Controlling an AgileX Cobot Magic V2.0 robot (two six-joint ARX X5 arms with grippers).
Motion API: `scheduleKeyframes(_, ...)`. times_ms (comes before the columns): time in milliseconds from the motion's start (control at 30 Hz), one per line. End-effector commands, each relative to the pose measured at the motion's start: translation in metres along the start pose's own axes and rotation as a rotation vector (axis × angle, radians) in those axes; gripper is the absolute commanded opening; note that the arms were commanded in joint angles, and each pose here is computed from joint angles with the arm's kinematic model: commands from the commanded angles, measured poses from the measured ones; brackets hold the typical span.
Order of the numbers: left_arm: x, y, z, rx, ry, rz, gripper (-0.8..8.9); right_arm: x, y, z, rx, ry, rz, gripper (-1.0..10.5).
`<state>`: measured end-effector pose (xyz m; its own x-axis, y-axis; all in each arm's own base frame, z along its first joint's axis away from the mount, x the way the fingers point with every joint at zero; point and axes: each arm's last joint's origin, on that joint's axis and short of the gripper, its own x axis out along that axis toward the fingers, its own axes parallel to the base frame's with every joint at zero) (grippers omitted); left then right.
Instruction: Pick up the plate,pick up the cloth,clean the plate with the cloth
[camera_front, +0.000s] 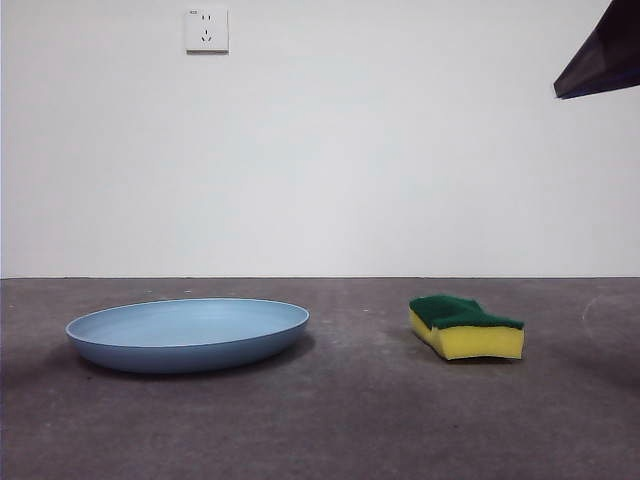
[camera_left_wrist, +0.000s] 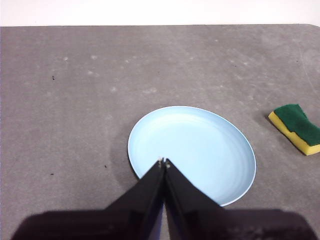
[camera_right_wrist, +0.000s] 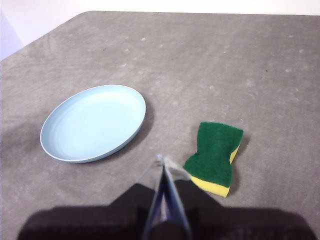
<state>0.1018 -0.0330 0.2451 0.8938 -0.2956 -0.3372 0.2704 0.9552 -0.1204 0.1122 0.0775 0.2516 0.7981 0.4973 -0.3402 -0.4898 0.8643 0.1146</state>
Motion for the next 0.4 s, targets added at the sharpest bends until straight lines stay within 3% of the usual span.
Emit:
scheduleKeyframes(33, 0.000, 0.000, 0.000, 0.049, -0.003, 0.015, -0.03, 0.001, 0.000, -0.002, 0.006, 0.001, -0.003, -0.1)
scheduleKeyframes(400, -0.013, 0.015, -0.007, 0.137, -0.168, 0.174, -0.03, 0.001, 0.000, -0.002, 0.006, 0.005, -0.003, -0.1)
